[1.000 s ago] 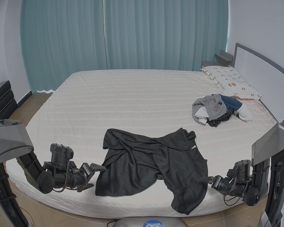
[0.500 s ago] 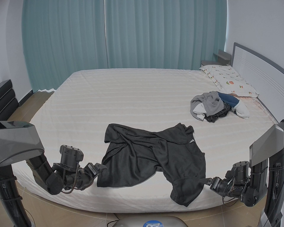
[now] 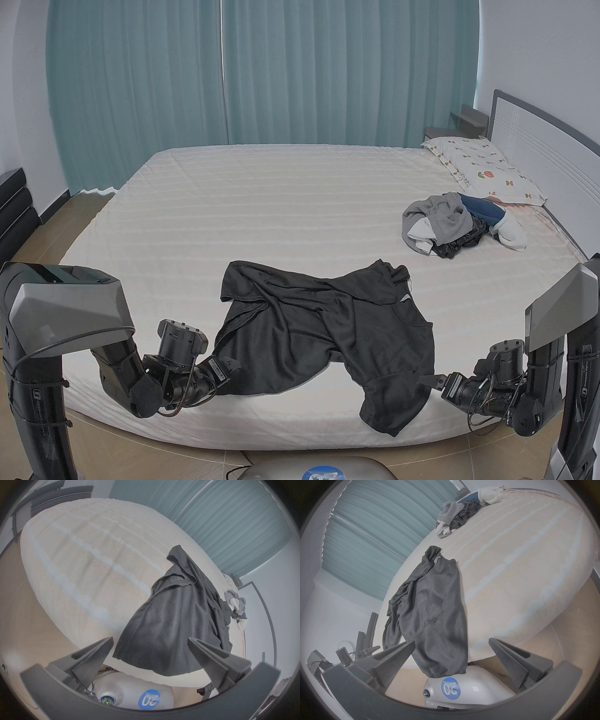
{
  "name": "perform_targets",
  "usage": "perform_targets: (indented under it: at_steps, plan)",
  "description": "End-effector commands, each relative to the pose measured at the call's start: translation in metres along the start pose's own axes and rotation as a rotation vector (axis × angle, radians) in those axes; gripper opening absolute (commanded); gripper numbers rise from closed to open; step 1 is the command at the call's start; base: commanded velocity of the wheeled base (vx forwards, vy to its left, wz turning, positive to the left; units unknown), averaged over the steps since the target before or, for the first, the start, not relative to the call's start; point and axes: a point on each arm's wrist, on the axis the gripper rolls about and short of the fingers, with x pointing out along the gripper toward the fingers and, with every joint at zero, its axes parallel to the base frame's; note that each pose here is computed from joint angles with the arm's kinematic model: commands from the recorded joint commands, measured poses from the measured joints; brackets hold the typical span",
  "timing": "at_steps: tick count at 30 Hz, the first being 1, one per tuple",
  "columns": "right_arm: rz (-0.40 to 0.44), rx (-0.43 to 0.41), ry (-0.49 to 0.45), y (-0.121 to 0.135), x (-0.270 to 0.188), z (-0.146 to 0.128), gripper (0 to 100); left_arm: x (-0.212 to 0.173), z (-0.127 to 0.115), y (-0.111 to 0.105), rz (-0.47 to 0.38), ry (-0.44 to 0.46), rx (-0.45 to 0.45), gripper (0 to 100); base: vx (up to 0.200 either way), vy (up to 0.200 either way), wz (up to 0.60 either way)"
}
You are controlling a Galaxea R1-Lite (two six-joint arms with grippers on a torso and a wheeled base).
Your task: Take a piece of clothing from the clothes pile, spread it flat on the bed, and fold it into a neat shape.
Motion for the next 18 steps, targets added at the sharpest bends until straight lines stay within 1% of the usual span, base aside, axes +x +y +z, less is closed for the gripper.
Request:
perform_targets:
  at_steps: [1, 7, 10, 11, 18]
  plan:
    - [0.009, -0.004, -0.004, 0.0009, 0.0008, 0.0002, 100, 0.0088, -0.0011, 0.0004, 0.009, 0.003, 0.001, 100, 0.0, 0.0, 0.0]
    - [0.013, -0.01, -0.001, 0.0027, 0.001, -0.0011, 100, 0.0125, 0.0004, -0.0011, 0.018, -0.019, 0.001, 100, 0.0, 0.0, 0.0]
    - [0.015, -0.013, 0.006, 0.0033, 0.0011, -0.0026, 100, 0.0136, -0.0002, 0.0013, 0.026, -0.015, 0.001, 100, 0.0, 0.0, 0.0]
    - [0.014, -0.014, 0.01, 0.0035, 0.0007, -0.0036, 100, 0.0126, 0.0007, 0.0025, 0.027, -0.016, -0.003, 0, 0.0, 0.0, 0.0]
    - [-0.004, -0.009, 0.02, -0.0005, 0.0004, -0.0055, 100, 0.0113, 0.0014, 0.0034, 0.03, -0.017, -0.011, 0, 0.0, 0.0, 0.0]
